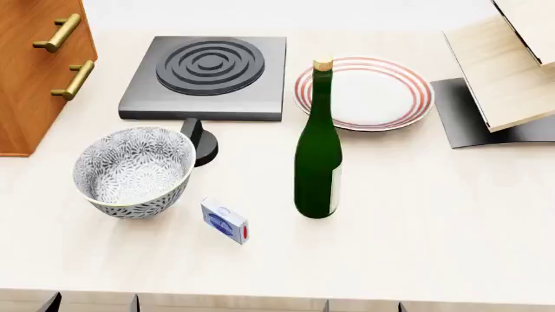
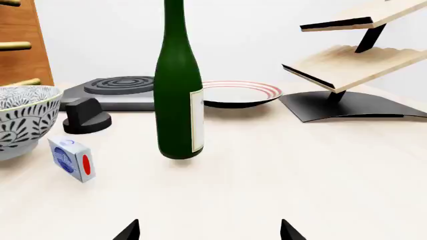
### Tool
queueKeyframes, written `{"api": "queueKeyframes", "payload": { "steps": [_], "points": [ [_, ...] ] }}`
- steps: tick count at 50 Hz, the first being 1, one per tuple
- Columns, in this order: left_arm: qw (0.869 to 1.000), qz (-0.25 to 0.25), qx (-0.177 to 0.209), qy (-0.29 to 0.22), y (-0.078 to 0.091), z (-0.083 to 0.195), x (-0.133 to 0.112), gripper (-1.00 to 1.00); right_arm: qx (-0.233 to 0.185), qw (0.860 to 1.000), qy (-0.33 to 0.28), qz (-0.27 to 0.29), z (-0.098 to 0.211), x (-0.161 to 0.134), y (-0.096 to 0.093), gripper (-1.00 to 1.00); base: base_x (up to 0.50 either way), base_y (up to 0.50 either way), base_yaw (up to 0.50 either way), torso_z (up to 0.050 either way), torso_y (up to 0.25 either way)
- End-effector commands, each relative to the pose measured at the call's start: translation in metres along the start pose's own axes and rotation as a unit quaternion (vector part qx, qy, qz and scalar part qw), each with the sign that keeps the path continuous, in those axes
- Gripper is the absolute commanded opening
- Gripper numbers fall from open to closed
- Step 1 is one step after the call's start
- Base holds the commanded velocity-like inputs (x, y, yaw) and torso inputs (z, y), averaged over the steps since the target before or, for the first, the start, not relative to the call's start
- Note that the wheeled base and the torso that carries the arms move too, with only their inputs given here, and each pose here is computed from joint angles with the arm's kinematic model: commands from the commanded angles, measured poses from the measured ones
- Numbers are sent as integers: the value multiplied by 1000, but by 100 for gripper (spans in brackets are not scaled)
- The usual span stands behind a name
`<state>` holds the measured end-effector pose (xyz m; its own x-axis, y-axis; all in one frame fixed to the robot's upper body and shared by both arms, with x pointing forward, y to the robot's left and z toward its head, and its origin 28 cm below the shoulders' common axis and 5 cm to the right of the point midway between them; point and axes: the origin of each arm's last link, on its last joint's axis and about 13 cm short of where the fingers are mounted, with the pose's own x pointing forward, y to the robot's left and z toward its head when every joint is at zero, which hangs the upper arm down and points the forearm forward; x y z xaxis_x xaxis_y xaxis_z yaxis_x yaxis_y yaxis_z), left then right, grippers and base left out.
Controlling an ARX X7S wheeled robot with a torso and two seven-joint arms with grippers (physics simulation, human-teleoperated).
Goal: Put the bowl on the top of the cabinet.
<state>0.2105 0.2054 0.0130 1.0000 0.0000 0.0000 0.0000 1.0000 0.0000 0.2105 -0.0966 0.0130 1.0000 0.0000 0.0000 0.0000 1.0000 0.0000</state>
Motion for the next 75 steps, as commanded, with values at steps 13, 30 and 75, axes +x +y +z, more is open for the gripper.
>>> {"api": "queueKeyframes", "payload": {
  "steps": [13, 30, 75],
  "points": [
    [1000, 24, 8, 7, 4, 2, -2, 100, -23, 999, 21, -20, -7, 4, -3, 100, 0, 0, 0, 0, 0],
    [998, 26, 21, -60, -1, 64, -3, 100, -22, 998, -52, -14, 67, -2, -9, 100, 0, 0, 0, 0, 0],
    [995, 30, 33, -88, -6, 95, 0, 100, -33, 992, -120, -16, 112, -4, -10, 100, 0, 113, 0, 0, 0]
  ]
}}
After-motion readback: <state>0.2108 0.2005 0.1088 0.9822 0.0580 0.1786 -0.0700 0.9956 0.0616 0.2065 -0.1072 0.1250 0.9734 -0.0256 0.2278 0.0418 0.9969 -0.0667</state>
